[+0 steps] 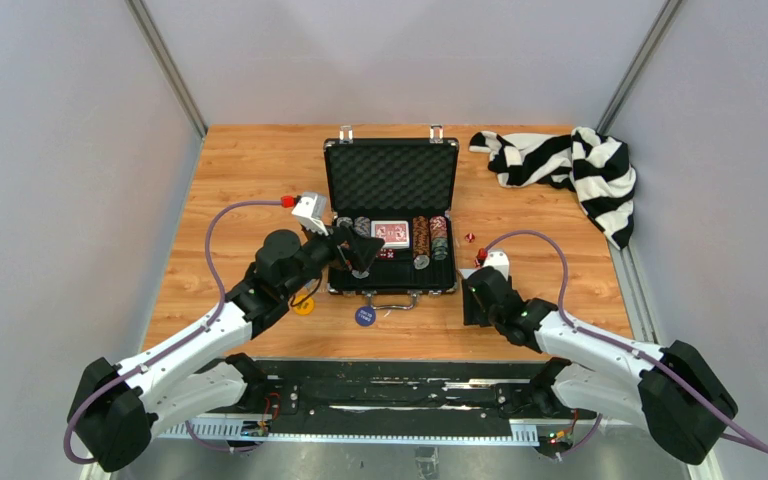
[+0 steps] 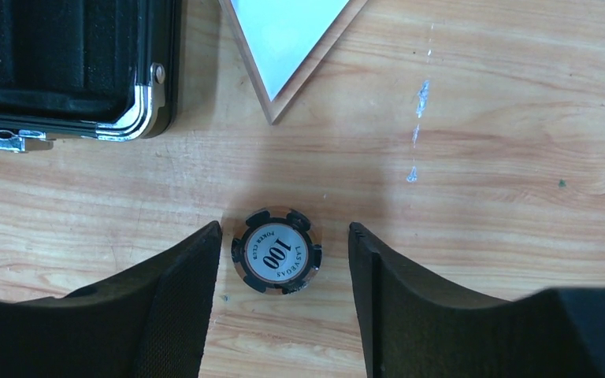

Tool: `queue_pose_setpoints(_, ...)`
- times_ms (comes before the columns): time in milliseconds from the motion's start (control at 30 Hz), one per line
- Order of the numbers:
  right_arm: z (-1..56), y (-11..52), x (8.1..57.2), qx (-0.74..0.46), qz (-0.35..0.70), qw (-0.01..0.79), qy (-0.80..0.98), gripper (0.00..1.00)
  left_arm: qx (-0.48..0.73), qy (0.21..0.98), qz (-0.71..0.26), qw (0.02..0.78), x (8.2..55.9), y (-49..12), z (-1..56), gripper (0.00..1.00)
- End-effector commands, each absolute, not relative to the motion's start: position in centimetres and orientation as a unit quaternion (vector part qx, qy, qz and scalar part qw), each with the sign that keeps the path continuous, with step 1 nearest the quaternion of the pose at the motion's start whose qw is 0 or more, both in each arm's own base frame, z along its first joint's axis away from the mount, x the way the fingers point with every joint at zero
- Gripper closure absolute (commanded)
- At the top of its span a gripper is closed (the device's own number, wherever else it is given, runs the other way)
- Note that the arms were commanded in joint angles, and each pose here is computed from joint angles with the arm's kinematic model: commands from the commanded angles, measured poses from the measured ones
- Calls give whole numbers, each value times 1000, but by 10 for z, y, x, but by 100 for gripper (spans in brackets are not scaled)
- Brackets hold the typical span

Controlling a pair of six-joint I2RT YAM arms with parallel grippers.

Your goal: Pack up texas hold em set

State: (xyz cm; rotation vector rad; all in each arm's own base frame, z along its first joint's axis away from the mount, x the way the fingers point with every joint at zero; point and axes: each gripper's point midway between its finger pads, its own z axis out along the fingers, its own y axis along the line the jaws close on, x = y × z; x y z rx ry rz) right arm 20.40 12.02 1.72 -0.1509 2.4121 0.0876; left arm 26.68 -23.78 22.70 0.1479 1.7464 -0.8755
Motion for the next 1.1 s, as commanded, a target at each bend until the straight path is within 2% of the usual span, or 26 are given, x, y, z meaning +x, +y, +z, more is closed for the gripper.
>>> queue_pose_setpoints(0,18,114,194,-42,33,335,941,41,64,741,-366,560,269,-235,225,0)
queue_pose_setpoints(133,21,113,189,-41,42,338,939,40,66,742,-368,556,269,-236,223,0)
queue_pose_setpoints(300,18,110,185,-43,36,331,942,45,68,743,-371,552,269,-239,220,0)
queue_pose_setpoints(533,14,114,186,-52,34,319,946,41,71,747,-368,549,270,-238,215,0)
queue_pose_setpoints(767,11,115,183,-61,33,308,949,49,70,748,-376,543,270,-239,213,0)
queue_pose_setpoints(1067,16,118,184,-65,38,315,946,67,77,755,-383,528,269,-244,206,0)
